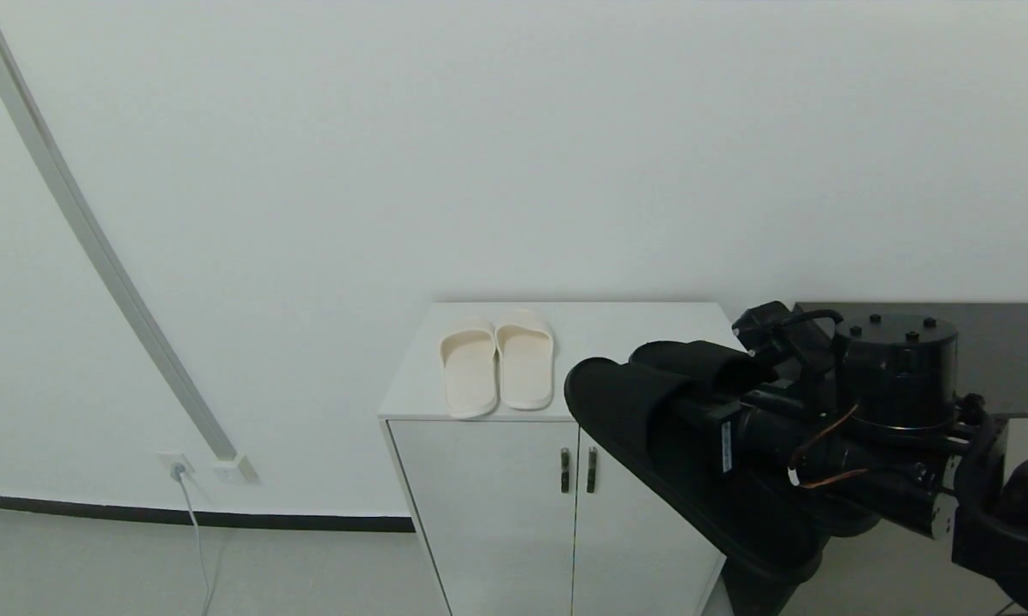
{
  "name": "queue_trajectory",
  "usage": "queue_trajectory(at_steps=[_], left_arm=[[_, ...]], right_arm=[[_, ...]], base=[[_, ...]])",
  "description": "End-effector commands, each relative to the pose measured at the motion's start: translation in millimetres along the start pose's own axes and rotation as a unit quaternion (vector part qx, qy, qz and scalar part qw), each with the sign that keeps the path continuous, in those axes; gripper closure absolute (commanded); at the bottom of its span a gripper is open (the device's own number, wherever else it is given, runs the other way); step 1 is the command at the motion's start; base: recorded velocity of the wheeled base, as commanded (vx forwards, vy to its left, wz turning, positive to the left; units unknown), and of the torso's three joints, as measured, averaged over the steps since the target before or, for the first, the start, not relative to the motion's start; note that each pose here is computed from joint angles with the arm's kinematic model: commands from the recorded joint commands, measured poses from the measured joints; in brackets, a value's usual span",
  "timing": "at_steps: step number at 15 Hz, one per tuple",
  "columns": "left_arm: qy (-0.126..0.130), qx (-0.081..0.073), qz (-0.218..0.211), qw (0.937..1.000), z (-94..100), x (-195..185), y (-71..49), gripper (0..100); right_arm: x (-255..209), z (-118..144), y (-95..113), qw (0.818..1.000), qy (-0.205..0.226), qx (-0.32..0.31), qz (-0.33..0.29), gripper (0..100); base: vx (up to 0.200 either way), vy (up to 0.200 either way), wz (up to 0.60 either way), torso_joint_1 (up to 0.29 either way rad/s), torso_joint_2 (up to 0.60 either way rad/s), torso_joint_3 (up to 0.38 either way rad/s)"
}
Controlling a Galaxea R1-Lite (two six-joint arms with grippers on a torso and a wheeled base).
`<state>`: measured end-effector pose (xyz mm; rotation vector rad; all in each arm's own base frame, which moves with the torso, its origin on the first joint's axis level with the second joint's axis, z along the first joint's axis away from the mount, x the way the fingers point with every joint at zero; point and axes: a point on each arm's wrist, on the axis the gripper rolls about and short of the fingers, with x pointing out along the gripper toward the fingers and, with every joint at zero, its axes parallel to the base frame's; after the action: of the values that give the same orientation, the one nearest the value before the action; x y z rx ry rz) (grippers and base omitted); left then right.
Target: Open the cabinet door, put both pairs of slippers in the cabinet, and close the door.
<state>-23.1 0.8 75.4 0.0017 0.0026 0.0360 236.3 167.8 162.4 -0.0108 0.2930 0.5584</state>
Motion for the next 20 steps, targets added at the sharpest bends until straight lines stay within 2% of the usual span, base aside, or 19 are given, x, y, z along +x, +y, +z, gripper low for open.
queue_trajectory(at_steps=[1, 11, 20], left_arm=[[0.001, 0.0, 0.0, 1.0, -0.1, 0, 0.0, 100], [0.001, 0.0, 0.0, 1.0, -0.1, 0, 0.0, 100], [0.001, 0.0, 0.0, 1.0, -0.1, 0, 0.0, 100]], right_arm=[[0, -3, 0, 1.0, 0.005, -0.001, 0.001, 100], [-9, -9, 4, 1.0, 0.015, -0.013, 0.013, 100], [-16, -17, 7, 0.999, 0.024, -0.031, 0.021, 100]], base=[[0.0, 0.0, 0.0, 0.0, 0.0, 0.0], [0.0, 0.0, 0.0, 0.0, 0.0, 0.0], [0.0, 0.0, 0.0, -0.15, 0.33, 0.178]])
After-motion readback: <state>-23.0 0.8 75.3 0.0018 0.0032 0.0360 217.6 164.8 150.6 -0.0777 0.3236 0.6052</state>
